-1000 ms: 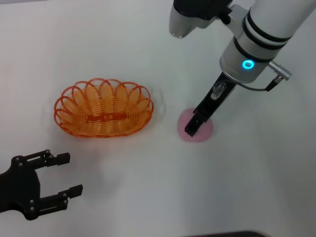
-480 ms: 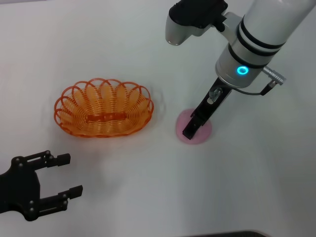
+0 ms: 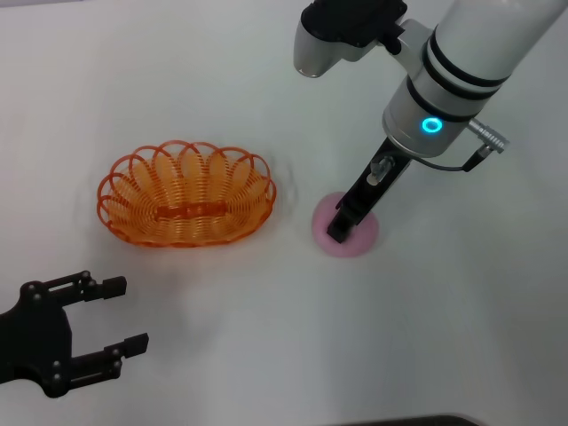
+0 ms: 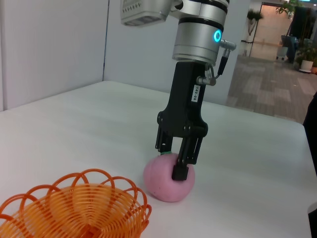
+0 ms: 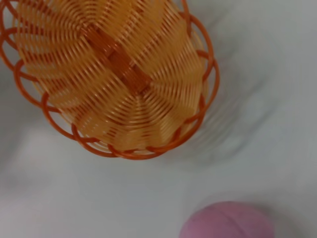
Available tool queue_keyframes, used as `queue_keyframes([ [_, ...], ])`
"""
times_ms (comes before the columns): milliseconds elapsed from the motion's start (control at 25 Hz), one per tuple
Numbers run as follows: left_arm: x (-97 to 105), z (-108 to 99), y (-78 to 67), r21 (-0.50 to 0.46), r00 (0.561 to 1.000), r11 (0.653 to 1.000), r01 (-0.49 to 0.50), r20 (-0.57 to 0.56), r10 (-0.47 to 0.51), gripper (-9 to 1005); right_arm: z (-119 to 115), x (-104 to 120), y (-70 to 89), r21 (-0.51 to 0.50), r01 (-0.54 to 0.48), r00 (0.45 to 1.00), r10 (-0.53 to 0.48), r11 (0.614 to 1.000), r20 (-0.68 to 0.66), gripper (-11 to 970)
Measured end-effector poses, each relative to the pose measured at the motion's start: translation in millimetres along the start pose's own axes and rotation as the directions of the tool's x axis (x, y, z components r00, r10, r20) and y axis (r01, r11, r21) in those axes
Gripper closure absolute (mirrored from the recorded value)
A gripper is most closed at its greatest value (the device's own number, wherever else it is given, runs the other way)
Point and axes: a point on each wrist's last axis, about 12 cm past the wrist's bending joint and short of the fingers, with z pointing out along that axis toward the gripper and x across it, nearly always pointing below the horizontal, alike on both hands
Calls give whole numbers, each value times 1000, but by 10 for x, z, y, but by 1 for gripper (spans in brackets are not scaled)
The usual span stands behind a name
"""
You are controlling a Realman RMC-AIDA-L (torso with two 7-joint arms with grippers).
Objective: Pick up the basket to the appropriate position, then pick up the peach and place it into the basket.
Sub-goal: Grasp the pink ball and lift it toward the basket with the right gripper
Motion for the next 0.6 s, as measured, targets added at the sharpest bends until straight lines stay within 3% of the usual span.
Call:
queue_keyframes([
  [80,-1,-1,1,0,1000,1000,-1,-1,1,288,-5,-1,6,-4,3,1000,-3,1000,0,451],
  [360,4,-9,-4,-3,1000,1000,1,-2,-1,288,-93,3,25,-46,16,1000,-15,999,8,562],
  [600,3,-12,-2,-2,1000,1000,12,-6,-12,288,-442,-36,115,-159,78,994,-64,984,90,641],
])
